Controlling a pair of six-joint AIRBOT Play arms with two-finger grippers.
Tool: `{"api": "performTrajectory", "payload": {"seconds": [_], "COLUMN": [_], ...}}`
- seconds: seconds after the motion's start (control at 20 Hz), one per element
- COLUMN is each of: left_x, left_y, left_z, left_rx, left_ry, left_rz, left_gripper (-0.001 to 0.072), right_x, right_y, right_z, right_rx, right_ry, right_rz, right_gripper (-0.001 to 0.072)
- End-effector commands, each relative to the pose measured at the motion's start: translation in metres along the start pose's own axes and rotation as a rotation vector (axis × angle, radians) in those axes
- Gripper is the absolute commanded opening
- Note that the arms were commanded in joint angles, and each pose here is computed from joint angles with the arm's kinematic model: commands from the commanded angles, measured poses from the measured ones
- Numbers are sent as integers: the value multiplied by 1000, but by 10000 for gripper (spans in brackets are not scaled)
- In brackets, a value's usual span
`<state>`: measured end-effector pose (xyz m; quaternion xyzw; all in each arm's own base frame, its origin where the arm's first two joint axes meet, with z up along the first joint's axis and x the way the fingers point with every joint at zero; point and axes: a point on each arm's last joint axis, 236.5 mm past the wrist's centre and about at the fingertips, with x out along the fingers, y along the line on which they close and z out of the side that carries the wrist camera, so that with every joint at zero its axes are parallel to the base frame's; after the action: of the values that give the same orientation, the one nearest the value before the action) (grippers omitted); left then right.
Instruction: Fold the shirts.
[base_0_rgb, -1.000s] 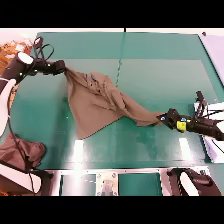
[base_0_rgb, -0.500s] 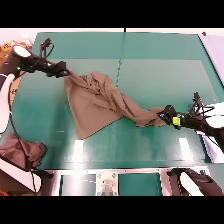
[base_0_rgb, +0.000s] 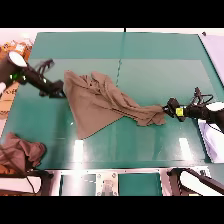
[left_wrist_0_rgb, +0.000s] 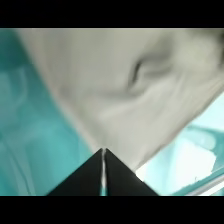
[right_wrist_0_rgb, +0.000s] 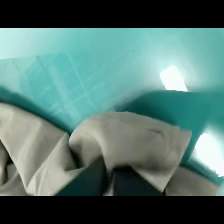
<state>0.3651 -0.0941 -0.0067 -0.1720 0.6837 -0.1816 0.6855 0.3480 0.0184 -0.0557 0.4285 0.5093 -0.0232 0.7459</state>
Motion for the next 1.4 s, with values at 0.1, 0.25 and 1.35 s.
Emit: {"api": "performTrajectory", "payload": {"seconds": [0.1, 0.25, 1.35], "left_x": [40, 68, 119], "left_y": [7, 8, -6], "left_z": [-94, -117, -114], "left_rx": [-121, -200, -78], "left_ry": [84, 92, -31], "left_rz": [3, -51, -49], "left_gripper": [664, 664, 21], "right_x": [-8, -34, 29], "right_y": [6, -8, -57], "right_z": [17, 31, 13], "right_rx": [-45, -21, -174], "right_ry": [38, 46, 158], "right_rz": [18, 15, -40], "right_gripper": [225, 264, 429]}}
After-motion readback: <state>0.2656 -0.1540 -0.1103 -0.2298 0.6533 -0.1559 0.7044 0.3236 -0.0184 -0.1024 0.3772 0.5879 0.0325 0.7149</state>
